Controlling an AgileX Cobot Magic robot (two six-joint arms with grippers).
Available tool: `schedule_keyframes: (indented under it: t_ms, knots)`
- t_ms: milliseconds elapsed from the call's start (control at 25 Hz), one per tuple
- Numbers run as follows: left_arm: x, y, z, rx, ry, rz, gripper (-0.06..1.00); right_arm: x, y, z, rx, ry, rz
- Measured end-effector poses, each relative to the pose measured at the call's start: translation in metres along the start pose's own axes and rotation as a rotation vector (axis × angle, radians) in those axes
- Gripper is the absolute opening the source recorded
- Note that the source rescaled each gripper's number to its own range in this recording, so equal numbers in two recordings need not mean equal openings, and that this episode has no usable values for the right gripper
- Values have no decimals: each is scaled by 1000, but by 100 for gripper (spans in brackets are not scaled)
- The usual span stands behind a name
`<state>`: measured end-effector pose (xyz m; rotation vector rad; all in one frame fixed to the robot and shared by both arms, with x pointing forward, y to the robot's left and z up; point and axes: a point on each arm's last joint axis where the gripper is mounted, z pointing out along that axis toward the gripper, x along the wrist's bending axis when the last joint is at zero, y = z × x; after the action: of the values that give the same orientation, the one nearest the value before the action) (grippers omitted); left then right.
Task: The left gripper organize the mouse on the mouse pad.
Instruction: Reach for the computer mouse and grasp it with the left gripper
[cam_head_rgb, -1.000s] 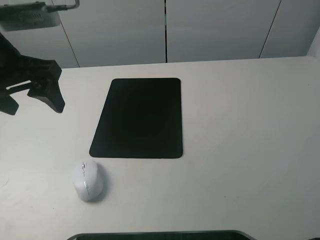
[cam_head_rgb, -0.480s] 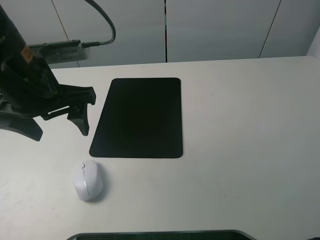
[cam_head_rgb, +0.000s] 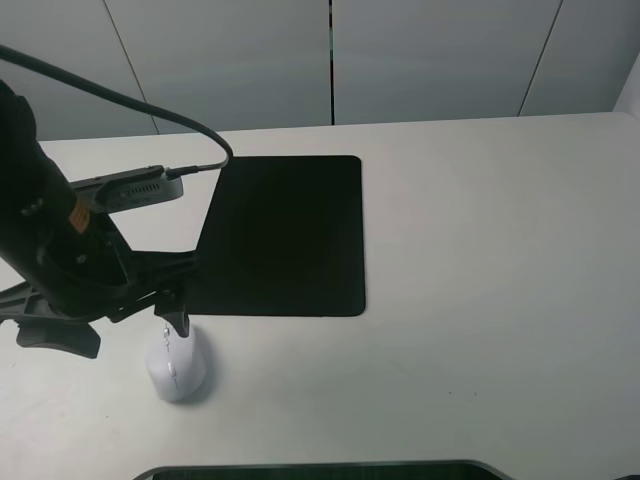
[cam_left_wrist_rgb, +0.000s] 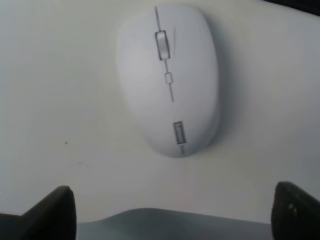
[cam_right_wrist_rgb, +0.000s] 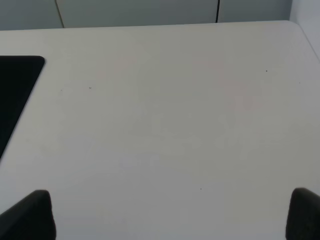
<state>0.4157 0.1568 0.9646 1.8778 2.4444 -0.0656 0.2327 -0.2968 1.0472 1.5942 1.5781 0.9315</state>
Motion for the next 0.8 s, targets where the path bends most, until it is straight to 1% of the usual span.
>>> schedule_keyframes:
  t_ms: [80,360,680,800]
  knots:
    - [-2,2,4,-1,-6,-16,100,0,0,0,0,0,0]
    - [-7,2,29,82,53,-52,100,0,0,0,0,0,0]
    - [-9,6,39,74,63,-43,100,0,0,0,0,0,0]
    - [-9,7,45,81,87,-36,100,0,0,0,0,0,0]
